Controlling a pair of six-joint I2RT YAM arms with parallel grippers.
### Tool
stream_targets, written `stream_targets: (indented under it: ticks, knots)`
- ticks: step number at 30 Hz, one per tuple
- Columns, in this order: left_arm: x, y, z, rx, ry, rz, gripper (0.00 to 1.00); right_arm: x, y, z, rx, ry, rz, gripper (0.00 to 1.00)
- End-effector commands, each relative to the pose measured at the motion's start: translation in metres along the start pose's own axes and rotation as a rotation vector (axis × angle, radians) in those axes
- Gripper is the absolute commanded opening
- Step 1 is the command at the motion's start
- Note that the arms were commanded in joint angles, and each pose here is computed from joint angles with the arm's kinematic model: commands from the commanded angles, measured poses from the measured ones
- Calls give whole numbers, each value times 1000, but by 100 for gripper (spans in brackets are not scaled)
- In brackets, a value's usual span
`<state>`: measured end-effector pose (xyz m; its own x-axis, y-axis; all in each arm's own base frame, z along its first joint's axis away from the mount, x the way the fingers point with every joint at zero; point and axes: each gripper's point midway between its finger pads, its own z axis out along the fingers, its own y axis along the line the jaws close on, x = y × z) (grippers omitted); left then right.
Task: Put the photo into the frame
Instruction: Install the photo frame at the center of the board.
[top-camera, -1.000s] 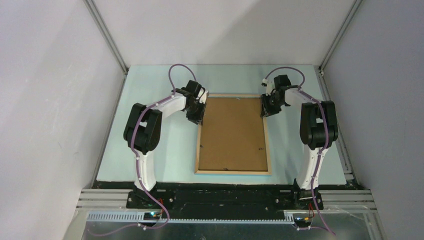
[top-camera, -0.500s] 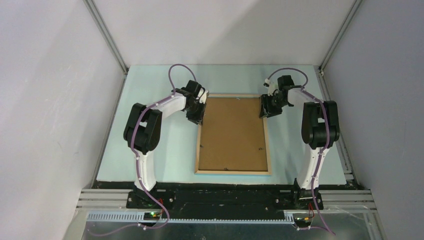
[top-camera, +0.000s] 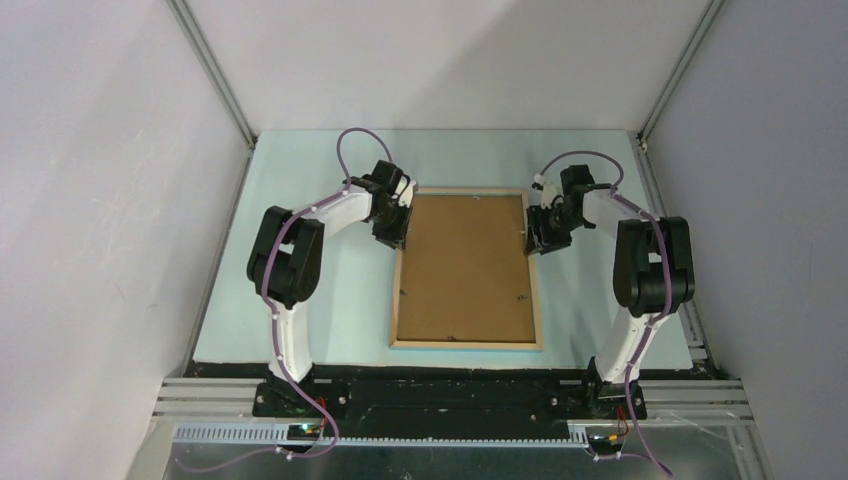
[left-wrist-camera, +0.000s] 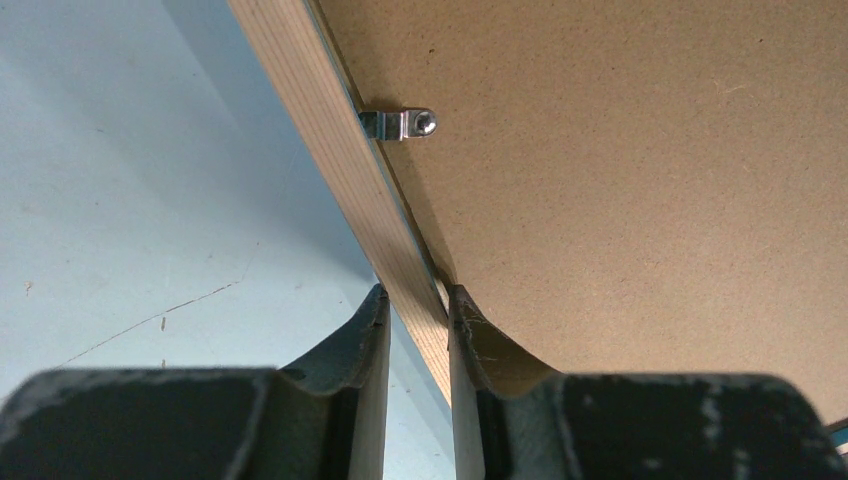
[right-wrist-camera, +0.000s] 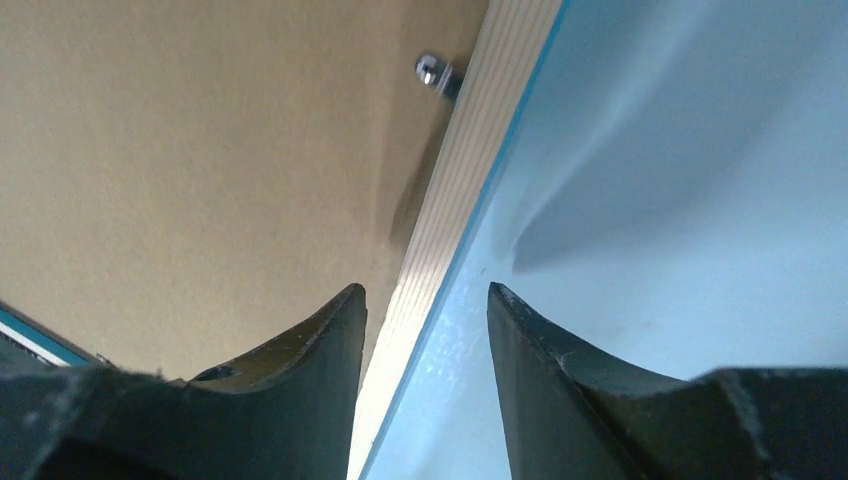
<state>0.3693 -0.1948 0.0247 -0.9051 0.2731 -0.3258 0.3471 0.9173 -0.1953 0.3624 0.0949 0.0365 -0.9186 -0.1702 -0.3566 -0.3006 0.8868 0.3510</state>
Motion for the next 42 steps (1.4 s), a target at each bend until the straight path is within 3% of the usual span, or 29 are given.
stream_targets:
  ticks: [1,6,12,14,20,25,29,31,35,42]
  knots:
    - [-10,8,-14,-23,-55,20,0,16,7,-5,27,29,-31,52]
    - [-10,7,-13,-12,-51,13,0,24,8,3,30,53,-13,45]
    - [-10,11,-12,-7,-49,-7,0,12,5,7,52,25,-25,19]
    - [-10,14,-12,-6,-48,-21,0,5,4,8,54,16,-26,15]
    - [-14,25,-14,-11,-58,-56,0,-22,5,11,39,-22,-24,7]
    - [-21,40,-20,-31,-79,-83,0,-53,8,11,20,-62,-28,7]
    - [-25,56,-25,-48,-97,-119,0,-77,8,11,18,-88,-43,11]
    - [-25,62,-26,-52,-99,-138,0,-88,8,9,13,-98,-51,17]
    - [-22,70,-25,-58,-93,-166,0,-94,9,7,6,-106,-61,38]
    - [-19,71,-20,-56,-79,-191,0,-85,14,-12,2,-123,-67,57]
